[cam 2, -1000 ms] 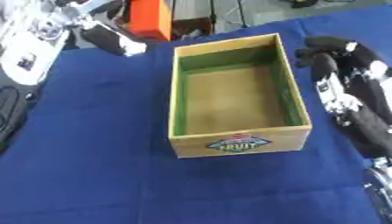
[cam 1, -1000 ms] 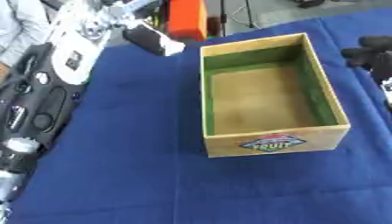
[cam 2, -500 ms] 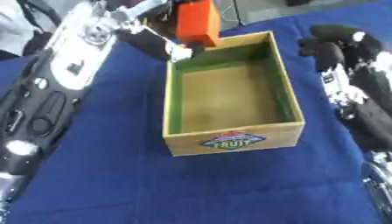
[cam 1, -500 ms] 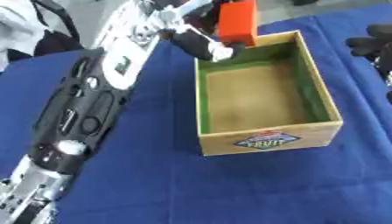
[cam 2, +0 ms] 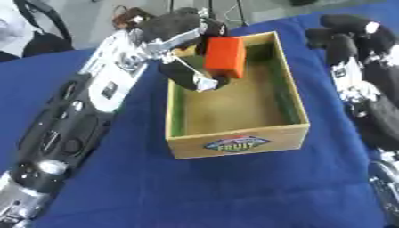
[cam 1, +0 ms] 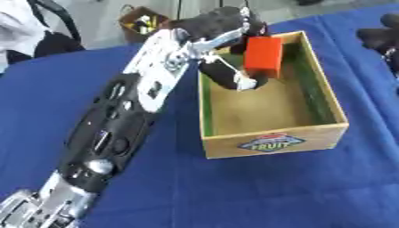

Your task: Pick up objects on the table and place them in the box.

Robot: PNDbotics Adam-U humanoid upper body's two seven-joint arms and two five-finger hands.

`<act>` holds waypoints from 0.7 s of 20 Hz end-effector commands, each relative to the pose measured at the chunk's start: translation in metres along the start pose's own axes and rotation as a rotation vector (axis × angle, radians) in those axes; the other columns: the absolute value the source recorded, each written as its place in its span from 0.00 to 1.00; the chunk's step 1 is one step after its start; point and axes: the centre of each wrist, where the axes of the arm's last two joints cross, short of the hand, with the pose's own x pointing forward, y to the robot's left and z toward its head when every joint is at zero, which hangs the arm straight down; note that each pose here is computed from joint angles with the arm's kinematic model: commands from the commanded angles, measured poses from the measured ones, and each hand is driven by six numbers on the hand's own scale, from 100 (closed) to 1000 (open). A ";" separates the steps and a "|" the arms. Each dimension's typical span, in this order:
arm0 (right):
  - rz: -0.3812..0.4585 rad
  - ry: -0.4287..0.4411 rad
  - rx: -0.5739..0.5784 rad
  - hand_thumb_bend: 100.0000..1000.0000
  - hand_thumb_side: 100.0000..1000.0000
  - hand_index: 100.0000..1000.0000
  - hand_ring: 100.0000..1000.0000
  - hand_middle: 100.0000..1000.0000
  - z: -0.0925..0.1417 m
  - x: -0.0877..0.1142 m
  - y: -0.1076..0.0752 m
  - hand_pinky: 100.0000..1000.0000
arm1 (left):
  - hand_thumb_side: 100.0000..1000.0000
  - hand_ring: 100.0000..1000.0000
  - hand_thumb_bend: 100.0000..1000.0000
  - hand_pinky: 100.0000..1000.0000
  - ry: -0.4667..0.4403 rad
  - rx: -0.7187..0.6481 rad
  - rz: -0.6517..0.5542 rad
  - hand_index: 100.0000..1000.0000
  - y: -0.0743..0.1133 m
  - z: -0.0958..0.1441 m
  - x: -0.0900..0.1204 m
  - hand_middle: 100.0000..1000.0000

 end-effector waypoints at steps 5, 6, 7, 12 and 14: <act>-0.007 -0.034 0.012 0.00 0.44 0.76 0.79 0.54 -0.005 0.008 0.001 0.92 | 0.27 0.33 0.00 0.15 -0.017 -0.046 -0.021 0.53 -0.009 -0.005 0.003 0.25; -0.008 -0.034 0.012 0.00 0.44 0.76 0.79 0.54 -0.005 0.008 0.001 0.92 | 0.27 0.35 0.00 0.18 -0.019 -0.052 -0.025 0.57 -0.011 -0.006 0.003 0.27; -0.008 -0.034 0.012 0.00 0.44 0.76 0.79 0.54 -0.005 0.008 0.001 0.92 | 0.28 0.37 0.00 0.21 -0.020 -0.058 -0.031 0.61 -0.012 -0.006 0.003 0.29; -0.008 -0.031 0.013 0.00 0.44 0.76 0.79 0.54 -0.005 0.008 0.001 0.92 | 0.45 0.46 0.00 0.33 -0.018 -0.075 -0.049 0.77 -0.016 -0.006 0.003 0.42; -0.008 -0.030 0.013 0.00 0.44 0.76 0.79 0.54 -0.005 0.008 0.001 0.92 | 0.57 0.52 0.00 0.38 -0.008 -0.074 -0.048 0.87 -0.018 -0.005 0.002 0.50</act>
